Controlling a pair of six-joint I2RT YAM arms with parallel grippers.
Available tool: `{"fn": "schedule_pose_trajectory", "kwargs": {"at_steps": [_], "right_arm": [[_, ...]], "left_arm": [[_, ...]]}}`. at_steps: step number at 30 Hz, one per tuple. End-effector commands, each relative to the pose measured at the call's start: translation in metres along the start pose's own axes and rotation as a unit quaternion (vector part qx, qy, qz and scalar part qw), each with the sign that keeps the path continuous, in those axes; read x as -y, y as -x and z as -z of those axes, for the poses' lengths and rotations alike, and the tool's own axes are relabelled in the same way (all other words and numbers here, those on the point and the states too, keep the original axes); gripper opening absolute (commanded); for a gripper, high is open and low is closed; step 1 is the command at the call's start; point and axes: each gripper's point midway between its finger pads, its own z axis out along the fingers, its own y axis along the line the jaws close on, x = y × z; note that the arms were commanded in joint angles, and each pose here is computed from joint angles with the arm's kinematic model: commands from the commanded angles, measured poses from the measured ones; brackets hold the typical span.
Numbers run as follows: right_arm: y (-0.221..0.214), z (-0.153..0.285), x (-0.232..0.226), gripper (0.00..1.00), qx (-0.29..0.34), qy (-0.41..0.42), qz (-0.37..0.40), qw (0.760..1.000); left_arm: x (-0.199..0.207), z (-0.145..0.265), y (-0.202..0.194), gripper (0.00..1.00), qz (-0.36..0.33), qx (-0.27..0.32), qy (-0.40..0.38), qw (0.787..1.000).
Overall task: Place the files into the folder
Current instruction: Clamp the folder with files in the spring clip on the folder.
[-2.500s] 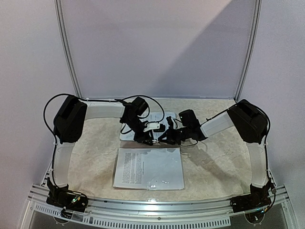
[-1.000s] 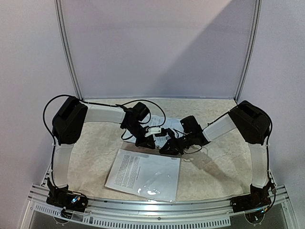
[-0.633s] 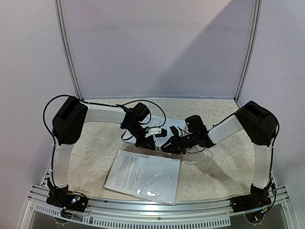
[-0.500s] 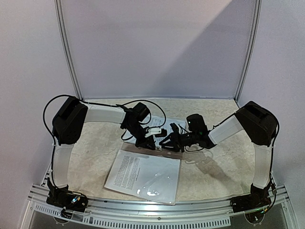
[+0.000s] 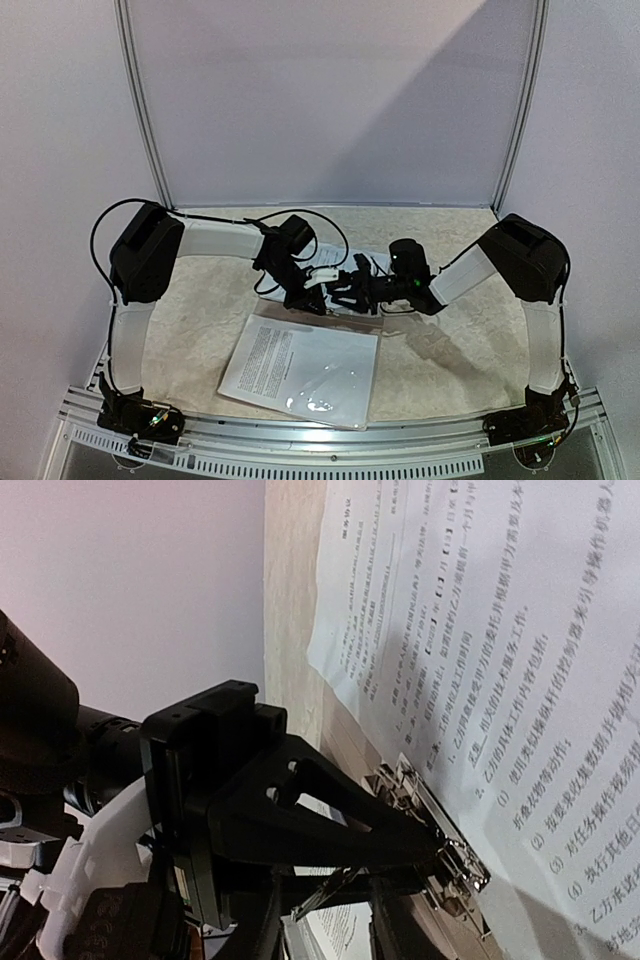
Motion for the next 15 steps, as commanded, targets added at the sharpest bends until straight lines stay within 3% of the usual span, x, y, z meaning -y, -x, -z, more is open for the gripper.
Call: {"fn": "schedule_pose_trajectory", "kwargs": {"at_steps": [1, 15], "right_arm": [[0.003, -0.011, -0.001, 0.23, -0.001, 0.007, 0.006, 1.000], [-0.013, -0.015, 0.001, 0.16, -0.030, -0.001, 0.005, 1.000]], "left_arm": [[0.029, -0.016, -0.026, 0.00, 0.027, -0.054, -0.047, 0.997], [0.024, -0.017, -0.023, 0.00, 0.025, -0.053, -0.042, 0.997]]}}
